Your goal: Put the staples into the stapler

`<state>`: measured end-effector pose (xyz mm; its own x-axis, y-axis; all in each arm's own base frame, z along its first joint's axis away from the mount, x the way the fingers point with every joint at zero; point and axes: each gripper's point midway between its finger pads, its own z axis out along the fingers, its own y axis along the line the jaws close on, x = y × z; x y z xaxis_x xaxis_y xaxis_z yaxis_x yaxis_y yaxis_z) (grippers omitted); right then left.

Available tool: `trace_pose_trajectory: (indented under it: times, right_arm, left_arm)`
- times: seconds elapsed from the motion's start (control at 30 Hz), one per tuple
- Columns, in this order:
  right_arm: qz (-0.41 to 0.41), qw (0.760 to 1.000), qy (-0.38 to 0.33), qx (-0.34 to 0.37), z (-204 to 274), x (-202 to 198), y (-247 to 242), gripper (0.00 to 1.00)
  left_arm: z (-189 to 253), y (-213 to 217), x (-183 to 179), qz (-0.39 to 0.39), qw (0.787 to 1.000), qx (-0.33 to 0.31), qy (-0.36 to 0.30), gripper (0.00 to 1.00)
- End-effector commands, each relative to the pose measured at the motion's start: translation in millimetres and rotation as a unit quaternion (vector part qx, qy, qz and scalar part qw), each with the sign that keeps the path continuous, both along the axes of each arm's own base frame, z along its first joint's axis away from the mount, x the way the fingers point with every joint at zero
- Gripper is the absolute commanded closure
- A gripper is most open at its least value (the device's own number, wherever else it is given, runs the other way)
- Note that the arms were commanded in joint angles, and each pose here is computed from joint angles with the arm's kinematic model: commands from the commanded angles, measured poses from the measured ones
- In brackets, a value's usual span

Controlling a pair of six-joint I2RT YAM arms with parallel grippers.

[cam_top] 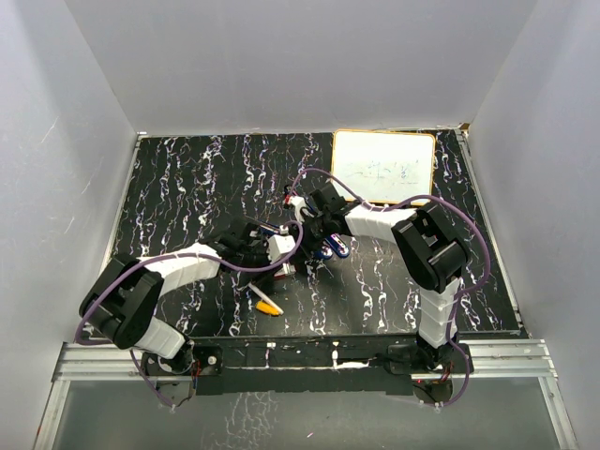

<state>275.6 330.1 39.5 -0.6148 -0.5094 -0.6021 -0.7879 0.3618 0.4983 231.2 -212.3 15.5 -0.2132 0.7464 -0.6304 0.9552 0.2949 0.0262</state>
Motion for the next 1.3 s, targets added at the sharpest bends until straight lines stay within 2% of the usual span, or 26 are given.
trace_pose_trajectory:
  times: [0.0, 0.4, 0.63, 1.27]
  right_arm:
    - [0.0, 1.0, -0.012, 0.004, 10.6, -2.3, -0.4, 0.56]
    - [-0.01, 0.997, -0.065, -0.032, 6.7, -2.0, 0.9, 0.59]
    - [0.0, 0.997, -0.072, -0.034, 5.5, -7.8, 11.3, 0.61]
    - [0.008, 0.997, -0.07, -0.036, 6.9, -7.9, 12.6, 0.74]
  left_arm:
    - [-13.2, 7.4, -8.0, 0.023, 0.999, 0.027, 0.026, 0.6]
    - [-13.7, 11.7, -13.4, 0.016, 0.999, 0.03, 0.016, 0.59]
    - [-14.9, 14.2, -13.5, 0.018, 0.999, 0.035, 0.012, 0.59]
    - [-20.4, 19.8, -16.3, 0.015, 0.999, 0.045, 0.006, 0.59]
